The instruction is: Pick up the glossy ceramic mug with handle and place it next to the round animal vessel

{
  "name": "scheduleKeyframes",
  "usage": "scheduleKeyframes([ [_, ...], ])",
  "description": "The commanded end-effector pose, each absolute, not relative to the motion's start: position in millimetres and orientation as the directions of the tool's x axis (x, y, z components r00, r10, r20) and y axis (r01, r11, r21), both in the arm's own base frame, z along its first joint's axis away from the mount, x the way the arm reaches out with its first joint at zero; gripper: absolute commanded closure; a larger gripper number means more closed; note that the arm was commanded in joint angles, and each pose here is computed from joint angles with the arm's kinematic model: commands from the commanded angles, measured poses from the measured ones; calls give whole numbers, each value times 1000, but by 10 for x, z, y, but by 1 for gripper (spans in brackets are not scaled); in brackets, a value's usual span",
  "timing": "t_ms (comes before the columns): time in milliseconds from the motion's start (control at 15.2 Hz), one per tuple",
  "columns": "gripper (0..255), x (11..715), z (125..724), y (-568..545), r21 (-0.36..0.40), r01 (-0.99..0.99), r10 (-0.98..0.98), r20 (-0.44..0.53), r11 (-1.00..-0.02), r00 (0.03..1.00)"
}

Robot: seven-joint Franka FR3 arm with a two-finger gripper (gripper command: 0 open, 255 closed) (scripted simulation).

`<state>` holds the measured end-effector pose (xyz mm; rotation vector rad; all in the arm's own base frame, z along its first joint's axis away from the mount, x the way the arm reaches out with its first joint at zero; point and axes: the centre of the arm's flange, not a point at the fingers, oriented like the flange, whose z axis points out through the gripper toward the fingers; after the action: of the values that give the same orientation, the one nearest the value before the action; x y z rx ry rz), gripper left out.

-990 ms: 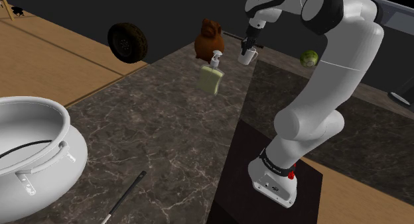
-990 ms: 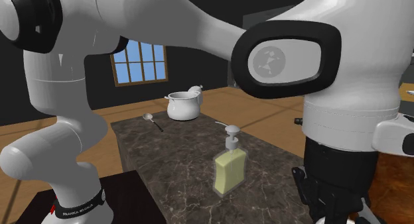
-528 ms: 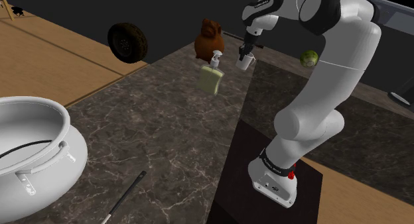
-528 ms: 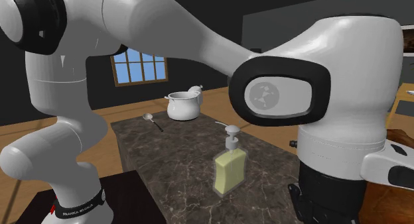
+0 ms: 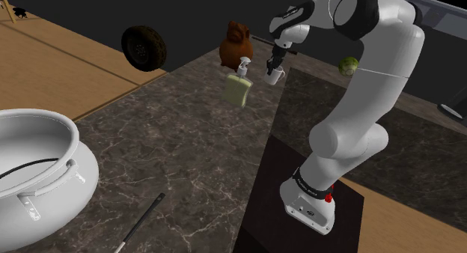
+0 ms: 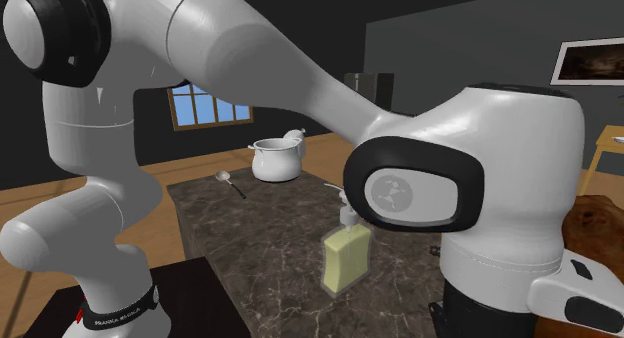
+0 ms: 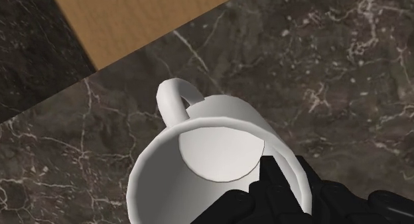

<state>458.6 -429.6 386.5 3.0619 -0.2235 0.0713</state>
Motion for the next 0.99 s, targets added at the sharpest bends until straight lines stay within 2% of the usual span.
scheduleKeyframes([
  [0,255,4591,3750,-4307,68,-147,-143,52,-987,988],
  [726,255,4591,3617,-4307,68,-147,-143,52,-987,988],
  [792,0,4591,3617,-4308,68,-147,-143,52,-987,988],
  [924,0,4590,3617,-4308,68,-147,-143,52,-987,988],
])
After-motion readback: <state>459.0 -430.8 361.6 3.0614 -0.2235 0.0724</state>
